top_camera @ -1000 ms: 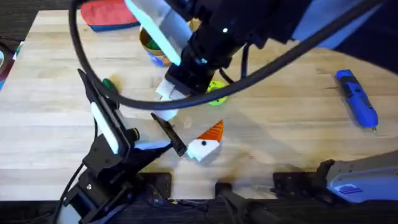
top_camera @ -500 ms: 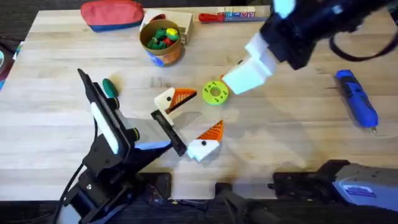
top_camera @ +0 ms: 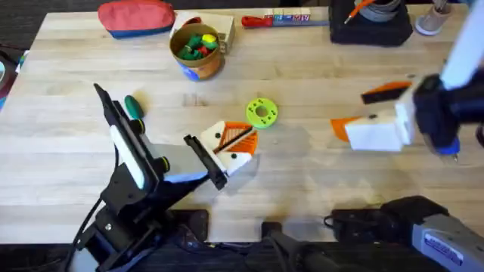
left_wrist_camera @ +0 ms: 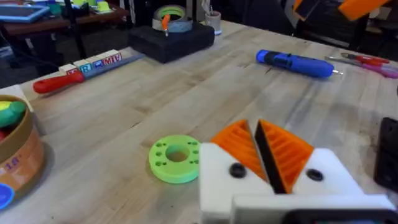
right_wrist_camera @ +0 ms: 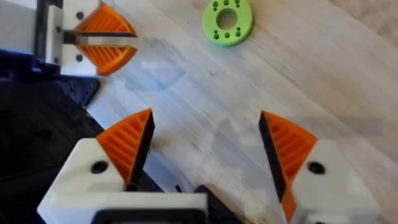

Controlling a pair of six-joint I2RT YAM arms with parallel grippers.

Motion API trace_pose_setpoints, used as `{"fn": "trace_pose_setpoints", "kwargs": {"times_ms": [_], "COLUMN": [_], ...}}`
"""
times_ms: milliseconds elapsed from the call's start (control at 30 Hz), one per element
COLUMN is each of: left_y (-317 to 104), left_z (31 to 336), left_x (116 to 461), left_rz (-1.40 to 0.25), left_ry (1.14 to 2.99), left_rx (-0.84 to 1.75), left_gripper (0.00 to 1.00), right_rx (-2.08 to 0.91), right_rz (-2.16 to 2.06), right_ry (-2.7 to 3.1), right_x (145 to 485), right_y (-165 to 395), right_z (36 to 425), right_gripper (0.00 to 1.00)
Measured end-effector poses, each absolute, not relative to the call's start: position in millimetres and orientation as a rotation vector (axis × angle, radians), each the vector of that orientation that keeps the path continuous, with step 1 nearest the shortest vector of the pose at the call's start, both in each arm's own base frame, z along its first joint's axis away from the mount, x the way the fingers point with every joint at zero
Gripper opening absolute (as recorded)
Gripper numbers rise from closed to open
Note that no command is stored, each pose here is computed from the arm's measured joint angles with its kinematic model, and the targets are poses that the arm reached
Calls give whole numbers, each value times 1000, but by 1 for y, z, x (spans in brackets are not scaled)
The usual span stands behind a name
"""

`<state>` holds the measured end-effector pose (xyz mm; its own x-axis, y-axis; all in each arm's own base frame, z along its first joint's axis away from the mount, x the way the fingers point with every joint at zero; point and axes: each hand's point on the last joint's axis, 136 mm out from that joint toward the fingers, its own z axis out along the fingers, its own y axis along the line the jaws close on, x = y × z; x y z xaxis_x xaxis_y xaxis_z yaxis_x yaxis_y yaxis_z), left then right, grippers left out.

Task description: Pick up the gripper from the table and insert it into the empty holder that is missing its gripper. Then pick up a screw, insert it into the mounting hole, and use the screwdriver to tighten it. Finally, clean up the table by picking up the vegetable and placing it into the bucket.

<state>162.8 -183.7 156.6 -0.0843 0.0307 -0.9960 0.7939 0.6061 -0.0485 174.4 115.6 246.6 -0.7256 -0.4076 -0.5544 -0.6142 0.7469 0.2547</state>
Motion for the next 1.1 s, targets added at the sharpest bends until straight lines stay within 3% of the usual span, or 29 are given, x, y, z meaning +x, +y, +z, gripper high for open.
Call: {"fn": "trace_pose_setpoints", "kwargs": {"times_ms": [67, 300, 467, 600, 767, 900, 1100], "left_y": [-184, -184, -184, -184, -184, -184, -184], "left_z": [157, 157, 157, 157, 157, 157, 157], "left_x": [163, 163, 163, 163, 163, 163, 163], "left_rz": [-733, -734, -733, -734, -733, -733, -733], "left_ry": [1538, 1538, 1538, 1538, 1538, 1538, 1539], "left_rx": [721, 721, 721, 721, 721, 721, 721], "left_gripper": [27, 6, 6, 6, 6, 6, 6], "right_rx": [-694, -462, -243, -106, -1, 29, 42], "right_rz": [575, 529, 418, 306, 65, -114, -255], "right_ry": [2466, 2458, 2435, 2381, 2415, 2559, 2715], "right_x": [166, 169, 212, 266, 314, 321, 328], "right_y": [104, 80, 54, 25, -22, -61, -120], "right_z": [242, 222, 213, 212, 185, 151, 134], "right_gripper": [994, 994, 994, 995, 992, 992, 992]}}
